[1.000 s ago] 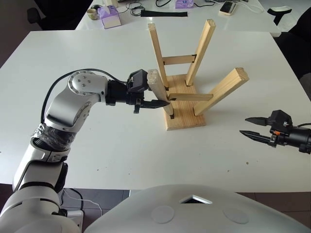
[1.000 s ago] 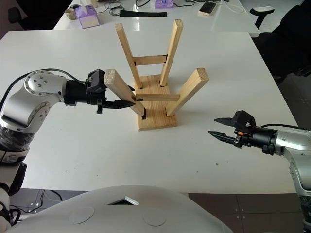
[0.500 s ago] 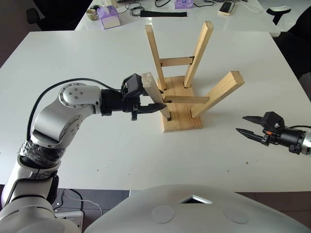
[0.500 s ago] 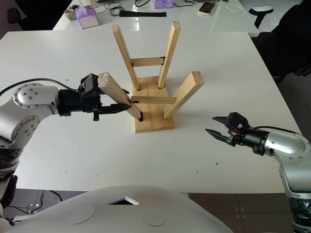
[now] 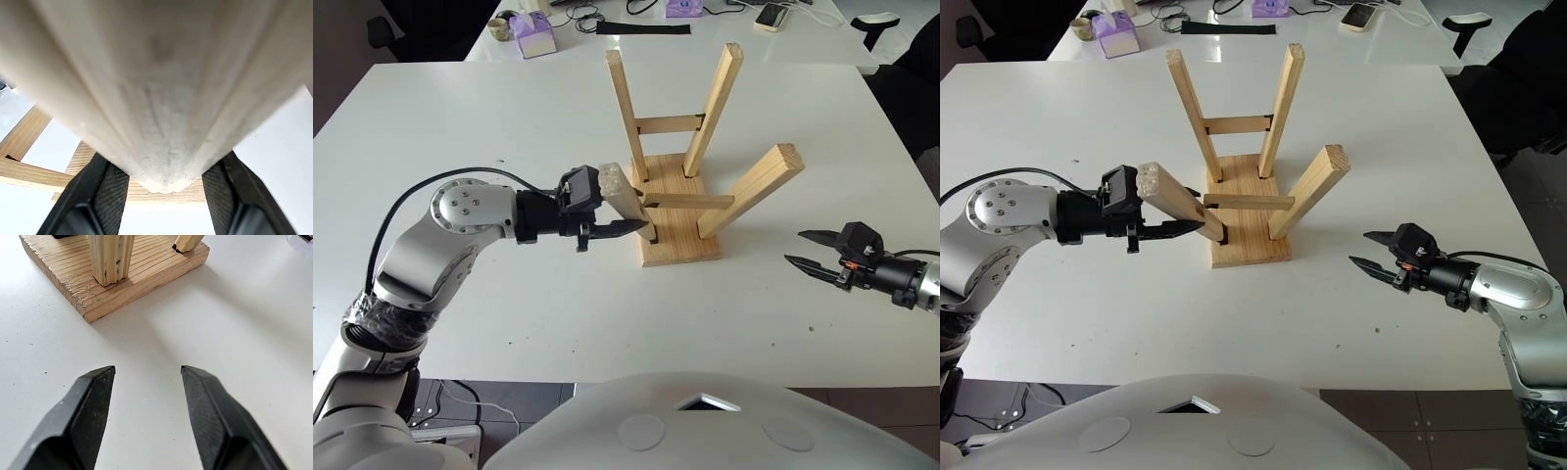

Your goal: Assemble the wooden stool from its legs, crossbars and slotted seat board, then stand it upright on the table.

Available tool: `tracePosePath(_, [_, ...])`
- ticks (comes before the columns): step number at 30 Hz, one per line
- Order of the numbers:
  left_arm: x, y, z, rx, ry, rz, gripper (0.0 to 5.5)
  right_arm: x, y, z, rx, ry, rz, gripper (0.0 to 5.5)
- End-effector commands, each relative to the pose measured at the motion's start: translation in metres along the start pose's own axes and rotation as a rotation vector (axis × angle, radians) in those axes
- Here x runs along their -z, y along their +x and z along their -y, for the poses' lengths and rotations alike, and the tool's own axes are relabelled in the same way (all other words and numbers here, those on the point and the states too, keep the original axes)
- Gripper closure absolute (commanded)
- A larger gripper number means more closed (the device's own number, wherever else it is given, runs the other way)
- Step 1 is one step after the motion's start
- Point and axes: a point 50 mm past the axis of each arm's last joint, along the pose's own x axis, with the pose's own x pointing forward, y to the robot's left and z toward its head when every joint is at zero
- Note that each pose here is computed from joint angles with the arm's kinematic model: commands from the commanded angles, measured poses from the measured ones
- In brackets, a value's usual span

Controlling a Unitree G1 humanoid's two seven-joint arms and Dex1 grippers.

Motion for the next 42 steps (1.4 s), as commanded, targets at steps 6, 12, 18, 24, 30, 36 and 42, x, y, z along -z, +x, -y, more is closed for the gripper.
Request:
tracePosePath(6, [0.064,-0.021,0.007,0.035,-0.429,-0.33,3.47,-0.003,-0.003,-0.001,0.012,-0.007,0.003,3.02])
tracePosePath(12, [0.073,-0.026,-0.001,0.03,-0.449,-0.382,3.47,-0.004,-0.002,-0.005,0.01,-0.008,0.012,3.02])
tracePosePath(18, [0.075,-0.026,-0.005,0.116,-0.281,-0.443,3.47,-0.008,0.001,-0.005,0.006,-0.014,0.029,3.02])
tracePosePath(24, [0.063,-0.025,0.0,0.18,-0.259,-0.338,3.47,-0.006,-0.001,-0.005,0.015,-0.008,0.027,3.02])
tracePosePath(30, [0.062,-0.016,0.0,0.118,-0.286,-0.258,3.47,-0.007,0.002,-0.003,0.016,-0.009,0.04,3.02])
tracePosePath(36, [0.056,-0.008,0.003,0.103,-0.272,-0.113,3.47,-0.008,0.004,0.0,0.007,-0.014,0.044,3.02])
tracePosePath(42, [0.05,-0.008,-0.002,0.069,-0.166,-0.027,3.47,-0.009,0.005,0.003,0.004,-0.017,0.05,3.02])
